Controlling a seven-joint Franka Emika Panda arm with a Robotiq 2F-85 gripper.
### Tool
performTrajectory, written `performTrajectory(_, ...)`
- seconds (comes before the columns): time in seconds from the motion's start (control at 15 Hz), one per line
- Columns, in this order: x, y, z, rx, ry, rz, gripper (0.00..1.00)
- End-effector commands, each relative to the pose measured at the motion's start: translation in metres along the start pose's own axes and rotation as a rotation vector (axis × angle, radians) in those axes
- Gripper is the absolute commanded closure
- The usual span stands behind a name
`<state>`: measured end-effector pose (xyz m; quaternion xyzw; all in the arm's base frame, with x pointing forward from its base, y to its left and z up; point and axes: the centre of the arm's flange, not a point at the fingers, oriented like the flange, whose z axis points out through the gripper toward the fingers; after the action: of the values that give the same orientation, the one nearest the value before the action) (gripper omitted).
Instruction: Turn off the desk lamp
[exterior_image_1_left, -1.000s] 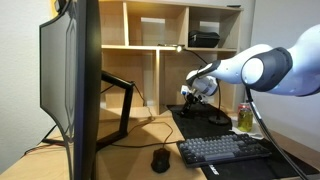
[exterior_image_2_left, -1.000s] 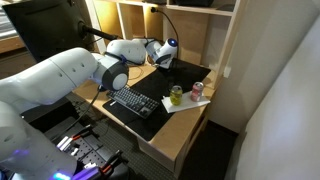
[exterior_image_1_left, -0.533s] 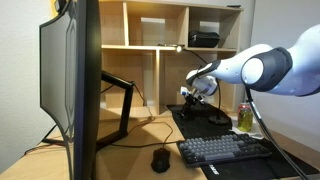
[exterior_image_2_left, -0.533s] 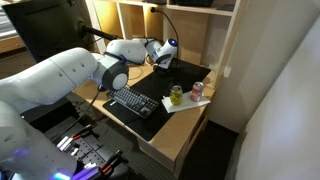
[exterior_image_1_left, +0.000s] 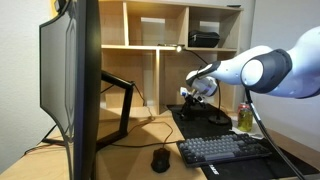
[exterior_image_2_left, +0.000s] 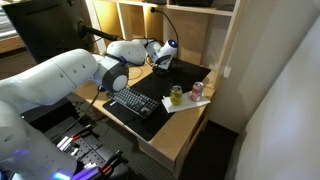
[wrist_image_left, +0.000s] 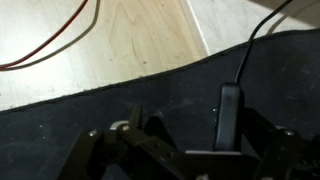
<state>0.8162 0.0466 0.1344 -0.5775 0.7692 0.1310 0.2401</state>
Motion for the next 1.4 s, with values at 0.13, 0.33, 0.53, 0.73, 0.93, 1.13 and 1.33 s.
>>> performTrajectory(0.13, 0.0012, -0.025, 0.0234, -0.015, -0.106, -0.014, 0.0)
performTrajectory(0.33, 0.0021, -0.0248, 0.0243, -0.013, -0.111, -0.009, 0.25)
performTrajectory(0.53, 0.0016, -0.0265, 0.0211, -0.005, -0.109, -0.008, 0.41)
performTrajectory(0.73, 0.0001, -0.027, 0.02, 0.002, -0.112, -0.008, 0.62)
performTrajectory(0.93, 0.0001, -0.0254, 0.0233, -0.001, -0.111, -0.009, 0.84)
performTrajectory(1.13, 0.002, -0.0238, 0.028, 0.0, -0.111, -0.006, 0.98)
performTrajectory(1.33, 0.0018, -0.0241, 0.0272, 0.003, -0.107, -0.007, 0.95)
